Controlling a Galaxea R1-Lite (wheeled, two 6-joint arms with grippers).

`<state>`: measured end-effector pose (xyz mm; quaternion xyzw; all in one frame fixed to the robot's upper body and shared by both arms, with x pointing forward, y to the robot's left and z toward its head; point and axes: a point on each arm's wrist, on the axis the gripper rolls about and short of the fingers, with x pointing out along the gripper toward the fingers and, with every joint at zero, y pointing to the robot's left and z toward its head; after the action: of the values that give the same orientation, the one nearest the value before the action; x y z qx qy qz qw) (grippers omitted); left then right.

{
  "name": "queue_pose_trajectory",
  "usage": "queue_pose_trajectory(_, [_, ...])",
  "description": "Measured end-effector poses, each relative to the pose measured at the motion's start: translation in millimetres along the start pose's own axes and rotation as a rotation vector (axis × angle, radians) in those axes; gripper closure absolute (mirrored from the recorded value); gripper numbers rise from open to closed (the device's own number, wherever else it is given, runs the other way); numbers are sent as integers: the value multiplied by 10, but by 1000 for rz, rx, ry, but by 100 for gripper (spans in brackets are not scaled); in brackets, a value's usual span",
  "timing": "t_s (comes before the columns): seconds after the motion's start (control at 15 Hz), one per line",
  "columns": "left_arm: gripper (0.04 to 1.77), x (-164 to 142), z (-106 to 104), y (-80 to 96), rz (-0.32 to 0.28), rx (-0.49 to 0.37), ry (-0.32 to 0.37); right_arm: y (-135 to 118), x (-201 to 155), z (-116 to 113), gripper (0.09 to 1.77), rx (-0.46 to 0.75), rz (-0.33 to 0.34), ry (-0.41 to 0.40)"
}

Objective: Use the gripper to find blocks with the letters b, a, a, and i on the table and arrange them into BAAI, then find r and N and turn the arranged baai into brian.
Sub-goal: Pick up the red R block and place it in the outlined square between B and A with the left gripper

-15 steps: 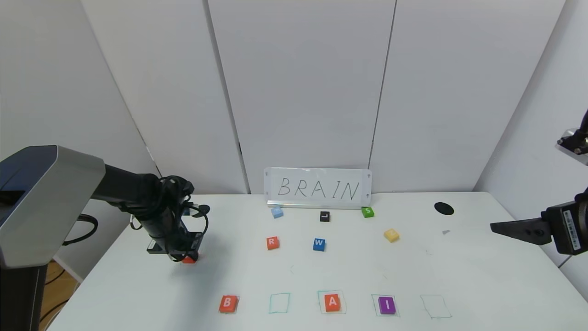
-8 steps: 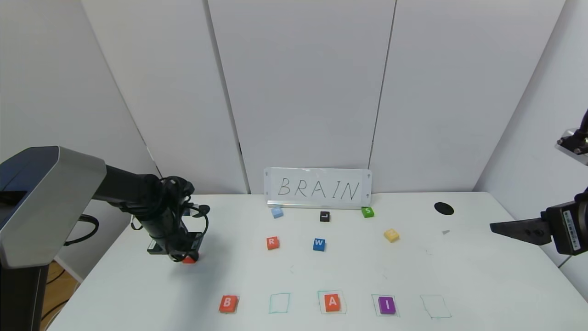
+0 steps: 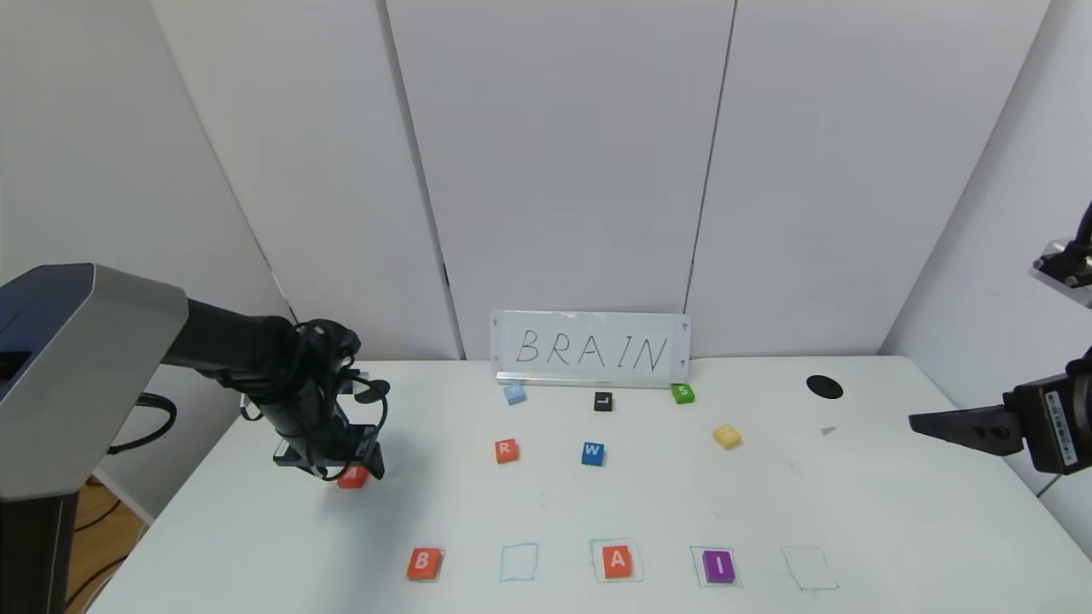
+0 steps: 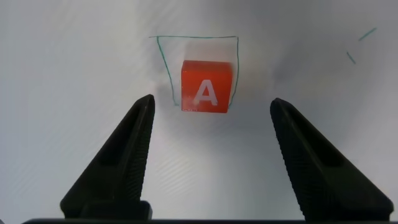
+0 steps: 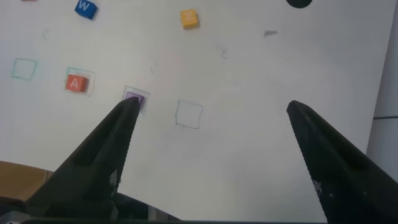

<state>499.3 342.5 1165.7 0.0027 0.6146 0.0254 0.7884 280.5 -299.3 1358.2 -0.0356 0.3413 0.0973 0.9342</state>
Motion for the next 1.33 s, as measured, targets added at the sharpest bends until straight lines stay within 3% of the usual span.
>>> queue_pose_trajectory(0.27, [32, -235, 0, -176, -6, -10, -52, 2, -4, -2, 15, 0, 1, 0])
queue_pose_trajectory(0.6, [22, -563, -25, -605, -45, -67, -123, 2, -16, -4, 15, 0, 1, -3])
queue_pose_trajectory(0.93, [16, -829, 48, -882, -72, -188, -109, 6, -27, -4, 15, -2, 3, -6])
queue_pose_trajectory(1.33, [12, -739, 91, -1364, -99, -182, -110, 31, -18, -17, 15, -10, 12, -1])
